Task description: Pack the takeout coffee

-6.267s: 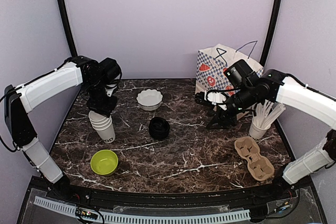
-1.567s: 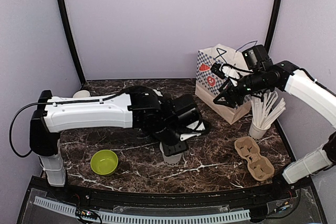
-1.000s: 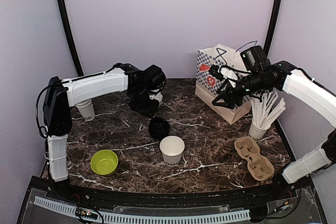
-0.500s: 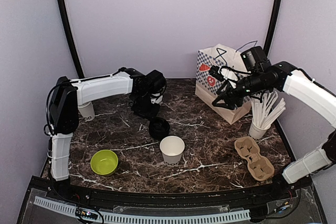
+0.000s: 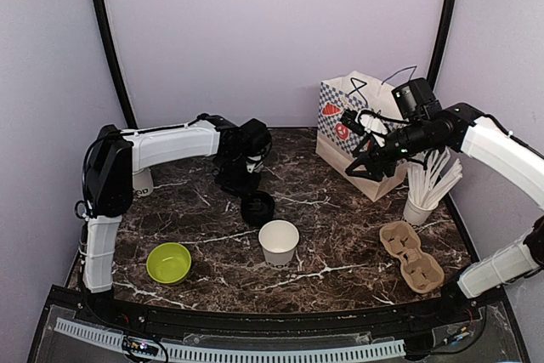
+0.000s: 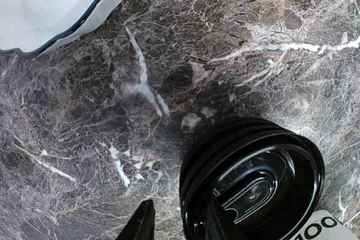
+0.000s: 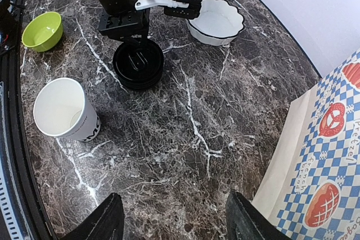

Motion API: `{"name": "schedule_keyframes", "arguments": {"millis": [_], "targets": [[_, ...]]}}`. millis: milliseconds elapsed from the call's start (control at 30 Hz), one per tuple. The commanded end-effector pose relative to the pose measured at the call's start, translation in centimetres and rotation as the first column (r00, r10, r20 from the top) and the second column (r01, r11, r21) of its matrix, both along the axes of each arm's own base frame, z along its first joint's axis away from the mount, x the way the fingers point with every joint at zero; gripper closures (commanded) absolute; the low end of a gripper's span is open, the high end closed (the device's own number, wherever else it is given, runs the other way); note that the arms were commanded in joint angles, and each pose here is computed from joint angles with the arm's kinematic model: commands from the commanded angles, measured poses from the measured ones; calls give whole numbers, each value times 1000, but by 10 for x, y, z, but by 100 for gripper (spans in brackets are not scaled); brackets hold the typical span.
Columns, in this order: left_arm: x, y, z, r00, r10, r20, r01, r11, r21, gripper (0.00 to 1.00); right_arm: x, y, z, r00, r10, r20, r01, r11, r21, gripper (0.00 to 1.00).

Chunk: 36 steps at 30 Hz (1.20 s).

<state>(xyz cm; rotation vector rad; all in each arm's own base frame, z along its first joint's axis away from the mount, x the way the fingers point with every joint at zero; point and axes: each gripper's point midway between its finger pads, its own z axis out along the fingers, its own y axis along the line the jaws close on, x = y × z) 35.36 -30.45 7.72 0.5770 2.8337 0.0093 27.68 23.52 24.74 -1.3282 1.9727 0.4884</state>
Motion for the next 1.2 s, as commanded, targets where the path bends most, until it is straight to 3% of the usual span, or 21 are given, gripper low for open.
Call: {"name": "schedule_keyframes", "arguments": {"millis": [0, 367, 700, 833, 1000, 1167], "targets": [[2, -4, 5, 1000, 2, -2, -2, 1000, -24, 68, 0, -1, 6, 1000, 2, 28, -2, 1000, 9, 38], [7, -4, 18, 1000, 6, 17, -5, 1000, -14, 90, 0, -2, 5, 1000, 1, 28, -1, 1000, 7, 38], [11, -7, 77, 995, -3, 104, 12, 996, -87, 91, 2, 3, 10, 1000, 8, 10, -8, 1000, 24, 39], [17, -19, 114, 982, -22, 185, 64, 973, -223, 93, 9, 11, 31, 1000, -9, 6, 9, 997, 72, 38], [8, -46, 169, 961, -79, 263, 206, 843, -497, 93, 19, 35, 73, 1000, 5, -16, -1, 974, 227, 33], [-3, -61, 236, 905, -48, 423, 355, 634, -687, 95, 25, 67, 96, 981, 88, -173, -16, 927, 375, 27]]}}
